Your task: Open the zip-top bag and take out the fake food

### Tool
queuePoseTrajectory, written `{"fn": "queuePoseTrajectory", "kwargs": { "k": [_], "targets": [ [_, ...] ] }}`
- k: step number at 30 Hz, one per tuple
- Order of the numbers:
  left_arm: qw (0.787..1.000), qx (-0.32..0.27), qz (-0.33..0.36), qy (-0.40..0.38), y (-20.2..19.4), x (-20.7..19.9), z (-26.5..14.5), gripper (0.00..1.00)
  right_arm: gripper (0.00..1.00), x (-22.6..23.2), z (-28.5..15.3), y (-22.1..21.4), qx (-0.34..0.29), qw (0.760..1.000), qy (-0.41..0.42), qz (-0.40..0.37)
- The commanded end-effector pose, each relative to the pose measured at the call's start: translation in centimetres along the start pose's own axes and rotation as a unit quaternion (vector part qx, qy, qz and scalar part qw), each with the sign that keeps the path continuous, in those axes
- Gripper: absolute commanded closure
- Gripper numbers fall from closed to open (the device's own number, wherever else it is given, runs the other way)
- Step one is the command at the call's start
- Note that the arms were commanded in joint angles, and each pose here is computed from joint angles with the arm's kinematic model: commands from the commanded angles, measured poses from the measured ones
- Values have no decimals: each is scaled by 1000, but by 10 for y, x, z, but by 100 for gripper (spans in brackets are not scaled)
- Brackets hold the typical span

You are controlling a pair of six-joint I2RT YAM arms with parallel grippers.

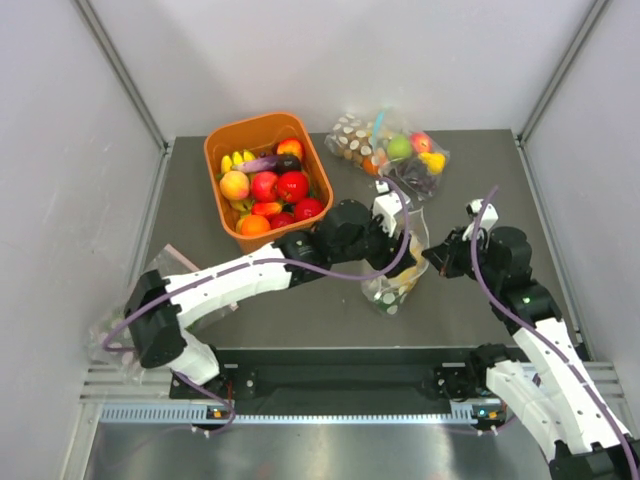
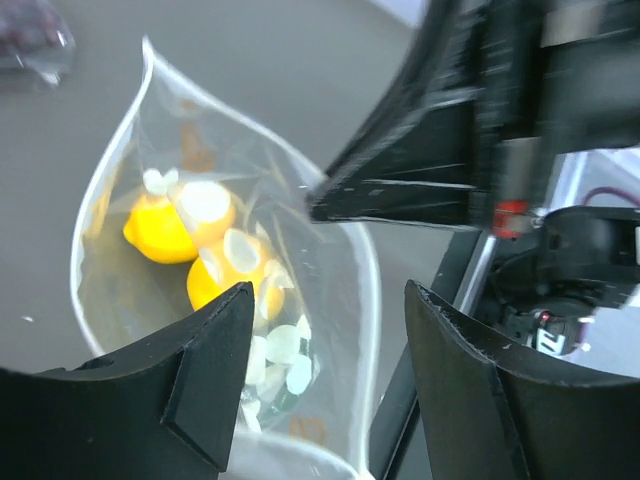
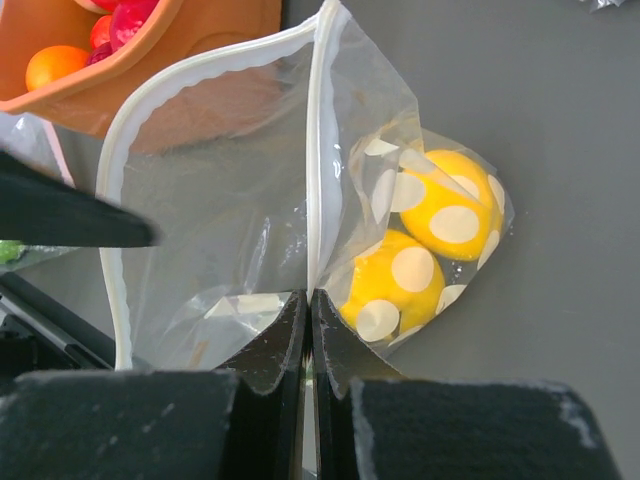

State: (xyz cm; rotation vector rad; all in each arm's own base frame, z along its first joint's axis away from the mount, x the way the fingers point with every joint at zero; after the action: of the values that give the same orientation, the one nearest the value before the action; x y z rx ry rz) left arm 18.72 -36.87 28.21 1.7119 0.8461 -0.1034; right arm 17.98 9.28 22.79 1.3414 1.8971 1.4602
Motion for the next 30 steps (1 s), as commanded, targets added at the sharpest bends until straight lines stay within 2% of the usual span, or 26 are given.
{"fn": "queuePoseTrajectory", "kwargs": {
  "k": [1,5,12,18,24,30],
  "targets": [
    [999,-43,-12,-17,21,-8,16,34,100,10,-13,23,-35,999,21,-22],
    [998,-46,-17,39,15,10,38,33,100,15,-18,25,-38,998,37,-24],
    [989,-66,-28,131,7,37,51,32,100,23,-32,27,-43,997,56,-39],
    [993,-17,-32,112,-16,37,65,32,100,27,-41,35,-64,995,60,-47],
    [991,30,-39,127,-53,45,72,33,100,31,-50,43,-86,993,58,-47],
    [993,73,-34,92,-79,35,67,32,100,24,-46,38,-75,996,33,-44]
  ]
}}
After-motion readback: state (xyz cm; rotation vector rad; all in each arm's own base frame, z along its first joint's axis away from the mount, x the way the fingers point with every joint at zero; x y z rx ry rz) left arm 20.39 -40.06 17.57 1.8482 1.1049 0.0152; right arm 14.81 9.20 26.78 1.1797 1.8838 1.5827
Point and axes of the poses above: each gripper's point midway between its finger pads, its own z axis out along the fingers, its own x axis along the line the jaws close on, y = z × x, the point moved 7 cm from there along -z, back along the fingers, and after that the axes turned 14 degrees about -z, right-handed, at the moved point
